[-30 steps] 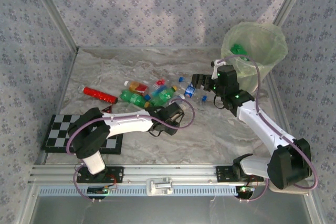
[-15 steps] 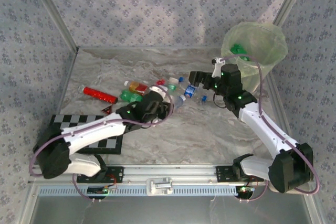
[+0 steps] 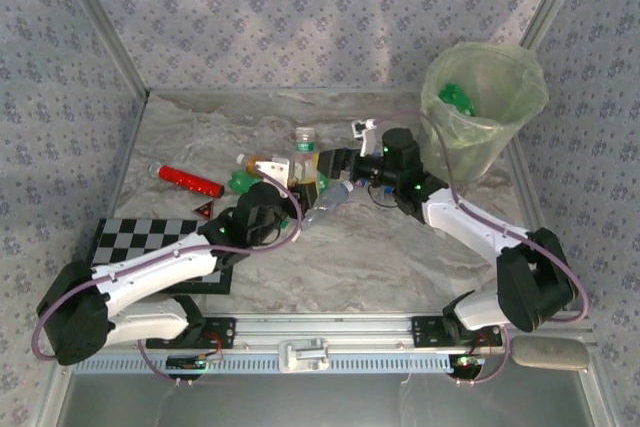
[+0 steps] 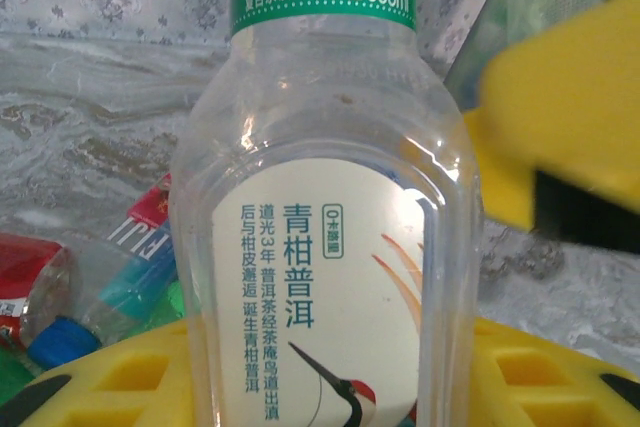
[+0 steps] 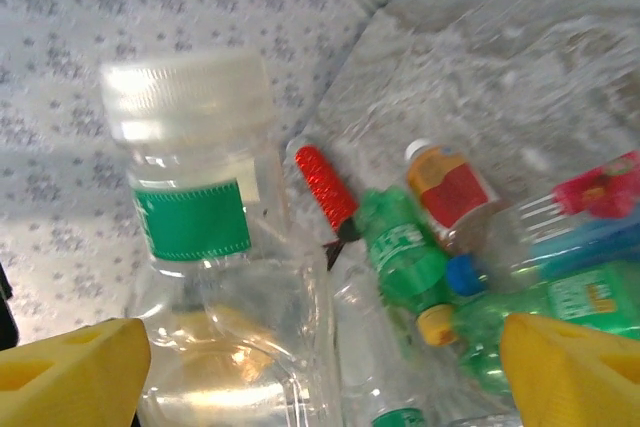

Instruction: Put the plastic bottles in the bin

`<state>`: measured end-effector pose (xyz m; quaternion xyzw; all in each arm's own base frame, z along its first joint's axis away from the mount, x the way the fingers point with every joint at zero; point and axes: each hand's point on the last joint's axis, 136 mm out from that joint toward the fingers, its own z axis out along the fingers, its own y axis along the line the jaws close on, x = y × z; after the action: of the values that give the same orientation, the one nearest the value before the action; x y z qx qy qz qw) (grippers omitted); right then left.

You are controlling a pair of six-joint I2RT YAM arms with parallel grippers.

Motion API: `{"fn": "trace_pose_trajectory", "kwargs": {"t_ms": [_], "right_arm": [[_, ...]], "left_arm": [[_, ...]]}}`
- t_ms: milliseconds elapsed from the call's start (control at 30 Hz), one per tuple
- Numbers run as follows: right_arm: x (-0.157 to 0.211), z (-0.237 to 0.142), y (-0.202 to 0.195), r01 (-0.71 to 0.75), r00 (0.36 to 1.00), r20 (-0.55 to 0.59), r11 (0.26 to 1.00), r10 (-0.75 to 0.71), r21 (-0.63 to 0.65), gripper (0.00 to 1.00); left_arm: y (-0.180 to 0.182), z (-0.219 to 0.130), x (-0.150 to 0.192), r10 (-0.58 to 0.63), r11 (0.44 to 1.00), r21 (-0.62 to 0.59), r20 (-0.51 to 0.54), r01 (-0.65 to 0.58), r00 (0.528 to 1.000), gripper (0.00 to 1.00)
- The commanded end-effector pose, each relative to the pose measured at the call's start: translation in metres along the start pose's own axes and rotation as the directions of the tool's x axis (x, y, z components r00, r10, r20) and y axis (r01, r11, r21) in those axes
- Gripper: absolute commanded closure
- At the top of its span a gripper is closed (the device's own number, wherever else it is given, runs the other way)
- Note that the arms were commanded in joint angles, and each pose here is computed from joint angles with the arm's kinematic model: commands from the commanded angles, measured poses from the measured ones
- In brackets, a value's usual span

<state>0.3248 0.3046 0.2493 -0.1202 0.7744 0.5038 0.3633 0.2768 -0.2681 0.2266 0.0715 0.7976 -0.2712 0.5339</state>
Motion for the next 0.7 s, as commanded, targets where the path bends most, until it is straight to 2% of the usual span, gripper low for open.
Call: {"fn": "trace_pose_trajectory", "kwargs": {"t_ms": [0,300,667], "right_arm": [[-0.007,0.010,0.026,0.013,1.000,-0.004,0.995,-0.014,-0.103,0.10],[0.002,0.028,0.044,0.016,0.998,-0.051,0.985,-0.025,-0.172,0.13],[0.011,0.036,0.039,0.010,0.996,-0.084,0.988,-0.024,-0.153,0.21]], "left_arm": [[-0.001,-0.006,-0.015,-0.025,1.000,0.017,0.067,0.024,0.997,0.54],[-0.001,-0.009,-0.012,-0.021,0.999,0.028,0.053,0.020,0.998,0.55],[-0.007,-0.007,-0.014,-0.013,0.999,0.051,0.049,0.010,0.999,0.54]]}}
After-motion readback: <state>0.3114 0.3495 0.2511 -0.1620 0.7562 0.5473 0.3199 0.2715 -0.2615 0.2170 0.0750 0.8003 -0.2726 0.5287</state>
